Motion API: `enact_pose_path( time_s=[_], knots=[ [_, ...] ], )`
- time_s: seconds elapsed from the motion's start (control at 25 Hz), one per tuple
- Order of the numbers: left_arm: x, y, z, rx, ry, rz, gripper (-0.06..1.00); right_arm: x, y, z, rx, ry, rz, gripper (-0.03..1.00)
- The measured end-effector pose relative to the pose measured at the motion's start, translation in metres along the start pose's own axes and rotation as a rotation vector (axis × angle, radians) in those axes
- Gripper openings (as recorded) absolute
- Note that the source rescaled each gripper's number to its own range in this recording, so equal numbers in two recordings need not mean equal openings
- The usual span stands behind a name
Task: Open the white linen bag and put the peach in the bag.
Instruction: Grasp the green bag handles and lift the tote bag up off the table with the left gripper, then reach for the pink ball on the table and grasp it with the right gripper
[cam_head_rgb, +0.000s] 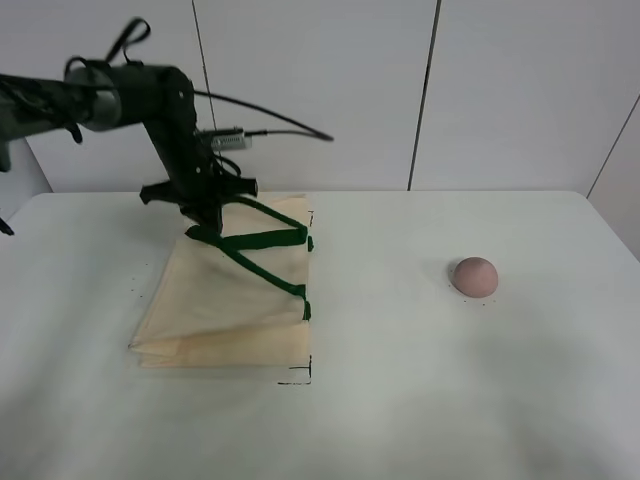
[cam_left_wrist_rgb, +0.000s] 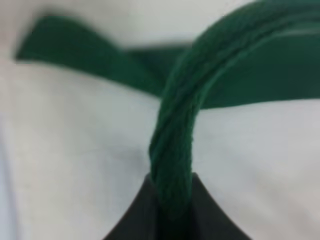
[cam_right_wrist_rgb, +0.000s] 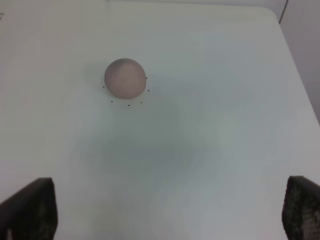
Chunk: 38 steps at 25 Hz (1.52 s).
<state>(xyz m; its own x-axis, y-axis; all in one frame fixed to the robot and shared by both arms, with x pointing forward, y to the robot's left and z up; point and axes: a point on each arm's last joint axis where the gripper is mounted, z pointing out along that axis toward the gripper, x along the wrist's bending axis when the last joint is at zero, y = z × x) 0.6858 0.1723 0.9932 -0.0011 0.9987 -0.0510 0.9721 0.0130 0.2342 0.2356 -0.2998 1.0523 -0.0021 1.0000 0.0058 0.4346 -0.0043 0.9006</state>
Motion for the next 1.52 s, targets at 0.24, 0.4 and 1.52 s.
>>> enact_pose_path(
  time_s=[0.24, 0.4, 1.52],
  knots=[
    [0.000, 0.007, -0.113, -0.216, -0.054, 0.079, 0.00, 0.000, 0.000, 0.000, 0.000, 0.000, 0.000, 1.00],
    [0.002, 0.004, -0.163, -0.298, -0.074, 0.118, 0.00, 0.000, 0.000, 0.000, 0.000, 0.000, 0.000, 1.00],
    [-0.001, -0.006, -0.208, -0.390, -0.151, 0.168, 0.00, 0.008, 0.113, 0.259, 0.623, 0.035, -0.042, 1.00]
  ],
)
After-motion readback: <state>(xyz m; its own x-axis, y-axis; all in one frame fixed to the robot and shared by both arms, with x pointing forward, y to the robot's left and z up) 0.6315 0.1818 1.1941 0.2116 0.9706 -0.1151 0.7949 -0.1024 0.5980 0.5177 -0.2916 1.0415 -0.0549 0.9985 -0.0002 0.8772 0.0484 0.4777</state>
